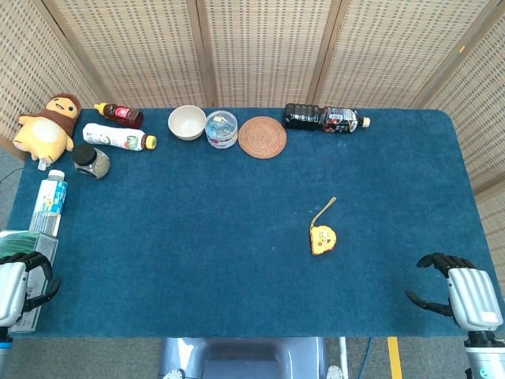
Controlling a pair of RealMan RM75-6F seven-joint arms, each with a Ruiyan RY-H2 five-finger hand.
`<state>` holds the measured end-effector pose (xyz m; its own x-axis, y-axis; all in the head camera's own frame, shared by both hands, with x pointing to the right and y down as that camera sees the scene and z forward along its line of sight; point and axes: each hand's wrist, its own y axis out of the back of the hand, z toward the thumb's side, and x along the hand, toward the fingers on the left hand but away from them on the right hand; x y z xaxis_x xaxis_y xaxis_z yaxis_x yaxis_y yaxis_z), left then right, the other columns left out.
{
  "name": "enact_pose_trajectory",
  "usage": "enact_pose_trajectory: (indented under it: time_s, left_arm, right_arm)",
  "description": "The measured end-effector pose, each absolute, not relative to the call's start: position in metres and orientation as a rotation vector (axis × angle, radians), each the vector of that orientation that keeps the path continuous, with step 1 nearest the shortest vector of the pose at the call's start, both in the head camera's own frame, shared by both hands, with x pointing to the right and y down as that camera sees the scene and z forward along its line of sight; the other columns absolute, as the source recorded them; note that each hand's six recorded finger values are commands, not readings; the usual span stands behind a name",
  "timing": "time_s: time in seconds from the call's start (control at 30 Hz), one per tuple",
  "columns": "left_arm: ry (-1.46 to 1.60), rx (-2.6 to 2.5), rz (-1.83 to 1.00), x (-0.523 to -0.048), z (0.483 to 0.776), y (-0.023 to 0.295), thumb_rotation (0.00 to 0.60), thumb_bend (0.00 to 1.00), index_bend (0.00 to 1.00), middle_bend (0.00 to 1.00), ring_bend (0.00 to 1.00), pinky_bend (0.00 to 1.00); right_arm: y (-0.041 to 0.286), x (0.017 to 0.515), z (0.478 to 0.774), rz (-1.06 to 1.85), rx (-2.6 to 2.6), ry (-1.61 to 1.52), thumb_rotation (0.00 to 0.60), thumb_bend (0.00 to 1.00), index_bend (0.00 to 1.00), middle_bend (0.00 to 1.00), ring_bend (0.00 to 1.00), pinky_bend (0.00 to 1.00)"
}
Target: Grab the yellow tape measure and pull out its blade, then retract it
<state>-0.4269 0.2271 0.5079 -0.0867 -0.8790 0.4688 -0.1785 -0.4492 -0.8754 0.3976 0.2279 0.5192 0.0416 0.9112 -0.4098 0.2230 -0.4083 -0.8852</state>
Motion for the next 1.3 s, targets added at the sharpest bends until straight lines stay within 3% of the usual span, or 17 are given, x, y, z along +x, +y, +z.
enact_pose_trajectory:
  time_s: [0.2,0.3,0.37,0.47,0.73,1.3]
  left_arm:
    - [1.133,-1.620,-1.573,-0.424,0.505,0.220,0.600,0.27,0.64,0.52,0.40,0.37]
    - [1.121,-1.621,-1.563,-0.421,0.502,0.216,0.600,0.27,0.64,0.52,0.40,0.37]
    - [1.113,-1.621,-1.557,-0.420,0.501,0.214,0.600,0.27,0.64,0.52,0.40,0.37]
    - [1.087,-1.618,-1.544,-0.416,0.498,0.207,0.600,0.27,0.64,0.52,0.40,0.37]
    - [1.032,-1.629,-1.547,-0.406,0.501,0.195,0.600,0.27,0.64,0.52,0.40,0.37]
    - [1.008,-1.619,-1.576,-0.405,0.511,0.188,0.600,0.27,0.64,0.52,0.40,0.37]
  right_arm:
    - [0.209,0.386,0.527,1.364,-1.791,-1.095,0.501,0.18,0.36,0.40,0.39,0.37]
    - [0.197,0.378,0.532,1.341,-1.836,-1.056,0.402,0.19,0.35,0.38,0.36,0.36]
    - [0.191,0.372,0.536,1.324,-1.868,-1.034,0.286,0.20,0.34,0.36,0.34,0.35]
    - [0.180,0.358,0.546,1.291,-1.931,-0.977,0.159,0.22,0.34,0.35,0.31,0.33]
    - [0.143,0.304,0.579,1.182,-2.089,-0.788,0.015,0.23,0.34,0.34,0.28,0.30]
    - [0.121,0.226,0.633,1.085,-2.245,-0.572,0.000,0.23,0.34,0.34,0.28,0.29]
